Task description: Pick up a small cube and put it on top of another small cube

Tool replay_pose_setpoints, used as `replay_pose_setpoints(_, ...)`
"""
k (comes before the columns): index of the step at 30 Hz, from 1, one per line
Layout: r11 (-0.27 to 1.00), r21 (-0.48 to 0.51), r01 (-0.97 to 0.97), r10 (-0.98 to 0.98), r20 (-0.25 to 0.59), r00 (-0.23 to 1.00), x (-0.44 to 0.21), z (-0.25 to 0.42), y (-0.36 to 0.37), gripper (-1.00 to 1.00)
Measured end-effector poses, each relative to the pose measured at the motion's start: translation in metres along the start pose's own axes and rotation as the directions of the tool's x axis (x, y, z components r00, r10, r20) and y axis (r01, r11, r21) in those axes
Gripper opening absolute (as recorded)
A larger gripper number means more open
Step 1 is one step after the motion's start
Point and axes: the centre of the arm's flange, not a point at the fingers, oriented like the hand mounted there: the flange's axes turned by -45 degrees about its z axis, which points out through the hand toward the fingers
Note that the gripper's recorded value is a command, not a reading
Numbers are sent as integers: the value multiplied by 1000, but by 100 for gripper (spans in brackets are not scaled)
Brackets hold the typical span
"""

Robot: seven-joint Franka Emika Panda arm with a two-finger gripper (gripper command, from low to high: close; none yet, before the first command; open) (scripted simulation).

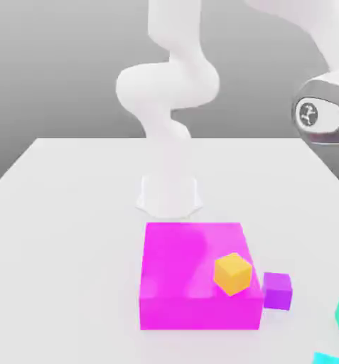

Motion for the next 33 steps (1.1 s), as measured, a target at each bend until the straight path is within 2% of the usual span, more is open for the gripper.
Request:
replay_pose_setpoints(2, 996, 32, 80, -81, 30, 996, 8, 35, -19, 0)
replay_pose_setpoints(6, 993, 46, 112, -114, 41, 993, 9, 95, -29, 0)
replay_pose_setpoints(7, 992, 47, 113, -115, 41, 993, 8, 105, -30, -100)
replay_pose_setpoints(14, 992, 48, 114, -116, 42, 992, 8, 106, -31, -100)
replay_pose_setpoints(19, 993, 49, 110, -112, 41, 993, 5, 46, -25, -100)
replay_pose_setpoints(27, 997, 56, 44, -46, 31, 998, -94, -32, 11, -100)
replay_pose_setpoints(33, 999, 49, 7, -9, 38, 999, -170, -76, 11, -100)
